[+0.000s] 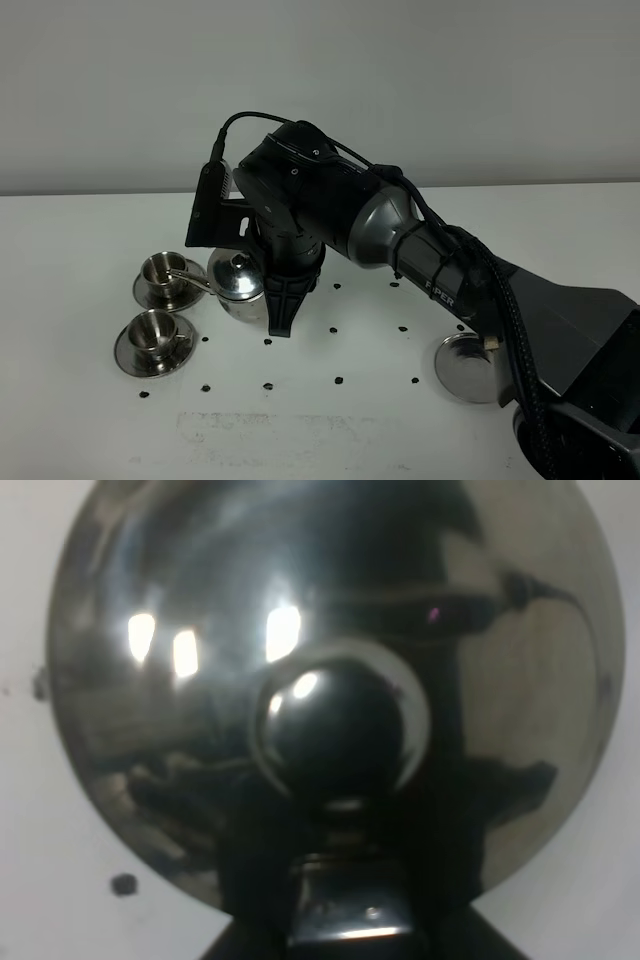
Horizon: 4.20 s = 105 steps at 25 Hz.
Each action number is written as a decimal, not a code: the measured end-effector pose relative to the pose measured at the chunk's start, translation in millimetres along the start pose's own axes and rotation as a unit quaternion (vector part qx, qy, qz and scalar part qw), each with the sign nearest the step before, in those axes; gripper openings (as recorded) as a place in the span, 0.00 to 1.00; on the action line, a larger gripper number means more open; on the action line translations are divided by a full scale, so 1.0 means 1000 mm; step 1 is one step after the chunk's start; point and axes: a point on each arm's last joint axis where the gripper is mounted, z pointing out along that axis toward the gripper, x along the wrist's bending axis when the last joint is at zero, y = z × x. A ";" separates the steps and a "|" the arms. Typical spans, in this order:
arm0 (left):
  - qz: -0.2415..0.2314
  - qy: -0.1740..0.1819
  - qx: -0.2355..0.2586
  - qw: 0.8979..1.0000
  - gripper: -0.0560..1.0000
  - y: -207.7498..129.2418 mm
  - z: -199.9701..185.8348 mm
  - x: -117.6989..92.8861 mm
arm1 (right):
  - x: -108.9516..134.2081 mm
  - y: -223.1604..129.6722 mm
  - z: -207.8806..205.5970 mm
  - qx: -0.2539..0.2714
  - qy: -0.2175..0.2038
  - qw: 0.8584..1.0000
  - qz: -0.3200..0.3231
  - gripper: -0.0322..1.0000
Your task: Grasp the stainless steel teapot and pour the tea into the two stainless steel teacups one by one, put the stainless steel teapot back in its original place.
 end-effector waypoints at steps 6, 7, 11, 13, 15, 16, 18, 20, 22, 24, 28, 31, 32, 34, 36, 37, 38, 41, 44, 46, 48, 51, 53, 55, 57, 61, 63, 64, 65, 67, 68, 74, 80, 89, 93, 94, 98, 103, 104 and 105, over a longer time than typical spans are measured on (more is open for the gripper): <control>0.000 0.000 0.000 1.000 0.34 0.000 0.000 0.000 | 0.004 0.000 0.010 0.000 -0.008 0.999 -0.045 0.21; 0.000 0.000 0.000 1.000 0.34 0.000 0.000 0.000 | 0.004 0.000 0.011 -0.001 -0.011 0.999 -0.051 0.21; 0.000 0.000 0.000 1.000 0.34 0.000 0.000 0.000 | 0.000 0.005 0.013 -0.018 -0.044 0.997 -0.066 0.21; 0.000 0.000 0.000 1.000 0.34 0.000 0.000 0.000 | -0.001 0.007 0.012 -0.022 -0.059 0.995 -0.073 0.21; 0.000 0.000 0.000 1.000 0.34 0.000 0.000 0.000 | -0.003 0.009 0.011 -0.026 -0.073 0.994 -0.083 0.21; 0.000 0.000 0.000 1.000 0.34 0.000 0.000 0.000 | -0.003 0.010 0.011 -0.027 -0.079 0.993 -0.088 0.21; 0.000 0.000 0.000 1.000 0.34 0.000 0.000 0.000 | -0.003 0.011 0.010 -0.027 -0.088 0.991 -0.098 0.21; 0.000 0.000 0.000 1.000 0.34 0.000 0.000 0.000 | -0.003 0.013 0.009 -0.029 -0.096 0.989 -0.104 0.21; 0.000 0.000 0.000 1.000 0.34 0.000 0.000 0.000 | 0.000 0.016 0.012 -0.029 -0.099 0.988 -0.113 0.21; 0.000 0.000 0.000 1.000 0.34 0.000 0.000 0.000 | 0.003 0.018 0.018 -0.025 -0.098 0.987 -0.124 0.21; 0.000 0.000 0.000 1.000 0.34 0.000 0.000 0.000 | 0.009 0.021 0.027 -0.014 -0.097 0.985 -0.144 0.21; 0.000 0.000 0.000 1.000 0.34 0.000 0.000 0.000 | 0.010 0.022 0.029 -0.005 -0.105 0.981 -0.162 0.21; 0.000 0.000 0.000 1.000 0.34 0.000 0.000 0.000 | 0.010 0.022 0.029 -0.002 -0.106 0.980 -0.171 0.21; 0.000 0.000 0.000 1.000 0.34 0.000 0.000 0.000 | 0.011 0.022 0.028 0.002 -0.108 0.977 -0.184 0.21; 0.000 0.000 0.000 1.000 0.34 0.000 0.000 0.000 | 0.010 0.022 0.028 0.006 -0.111 0.975 -0.192 0.21; 0.000 0.000 0.000 1.000 0.34 0.000 0.000 0.000 | 0.010 0.022 0.028 0.006 -0.112 0.975 -0.194 0.21; 0.000 0.000 0.000 1.000 0.34 0.000 0.000 0.000 | 0.010 0.022 0.028 0.008 -0.113 0.974 -0.197 0.21; 0.000 0.000 0.000 1.000 0.34 0.000 0.000 0.000 | 0.009 0.022 0.027 0.015 -0.122 0.971 -0.204 0.21; 0.000 0.000 0.000 1.000 0.34 0.000 0.000 0.000 | 0.009 0.022 0.026 0.019 -0.129 0.969 -0.209 0.21; 0.000 0.000 0.000 1.000 0.34 0.000 0.000 0.000 | 0.009 0.023 0.027 0.021 -0.132 0.969 -0.209 0.21; 0.000 0.000 0.000 1.000 0.34 0.000 0.000 0.000 | 0.010 0.024 0.026 0.022 -0.134 0.968 -0.211 0.21; 0.000 0.000 0.000 1.000 0.34 0.000 0.000 0.000 | 0.012 0.026 0.026 0.021 -0.136 0.967 -0.214 0.21; 0.000 0.000 0.000 1.000 0.34 0.000 0.000 0.000 | 0.014 0.027 0.025 0.020 -0.136 0.967 -0.213 0.21; 0.000 0.000 0.000 1.000 0.34 0.000 0.000 0.000 | 0.015 0.028 0.027 0.020 -0.136 0.967 -0.215 0.21; 0.000 0.000 0.000 1.000 0.34 0.000 0.000 0.000 | 0.017 0.030 0.030 0.021 -0.138 0.965 -0.220 0.21; 0.000 0.000 0.000 1.000 0.34 0.000 0.000 0.000 | 0.019 0.031 0.035 0.024 -0.141 0.963 -0.227 0.21; 0.000 0.000 0.000 1.000 0.34 0.000 0.000 0.000 | 0.019 0.032 0.034 0.023 -0.148 0.962 -0.228 0.21; 0.000 0.000 0.000 1.000 0.34 0.000 0.000 0.000 | 0.018 0.033 0.034 0.021 -0.152 0.962 -0.227 0.21; 0.000 0.000 0.000 1.000 0.34 0.000 0.000 0.000 | 0.018 0.033 0.034 0.021 -0.156 0.962 -0.224 0.21; 0.000 0.000 0.000 1.000 0.34 0.000 0.000 0.000 | 0.017 0.033 0.034 0.021 -0.160 0.961 -0.224 0.21; 0.000 0.000 0.000 1.000 0.34 0.000 0.000 0.000 | 0.017 0.033 0.034 0.021 -0.161 0.961 -0.225 0.21; 0.000 0.000 0.000 1.000 0.34 0.000 0.000 0.000 | 0.016 0.033 0.033 0.024 -0.167 0.959 -0.228 0.21; 0.000 0.000 0.000 1.000 0.34 0.000 0.000 0.000 | 0.015 0.034 0.033 0.021 -0.173 0.957 -0.230 0.21; 0.000 0.000 0.000 1.000 0.34 0.000 0.000 0.000 | 0.017 0.035 0.039 0.024 -0.176 0.955 -0.237 0.21; 0.000 0.000 0.000 1.000 0.34 0.000 0.000 0.000 | 0.016 0.036 0.039 0.024 -0.185 0.954 -0.236 0.21; 0.000 0.001 0.000 1.000 0.34 0.000 0.000 0.000 | 0.016 0.036 0.039 0.024 -0.185 0.954 -0.236 0.21; 0.000 0.001 0.000 1.000 0.34 0.000 0.000 0.000 | 0.016 0.037 0.038 0.025 -0.189 0.953 -0.238 0.21; 0.001 0.001 0.000 1.000 0.34 0.000 0.000 0.000 | 0.018 0.038 0.037 0.026 -0.191 0.951 -0.241 0.21; 0.001 0.001 0.000 1.000 0.34 0.000 0.000 0.000 | 0.018 0.038 0.037 0.025 -0.191 0.951 -0.241 0.21; 0.001 0.001 0.000 1.000 0.34 0.000 0.000 0.000 | 0.018 0.039 0.037 0.025 -0.191 0.951 -0.242 0.21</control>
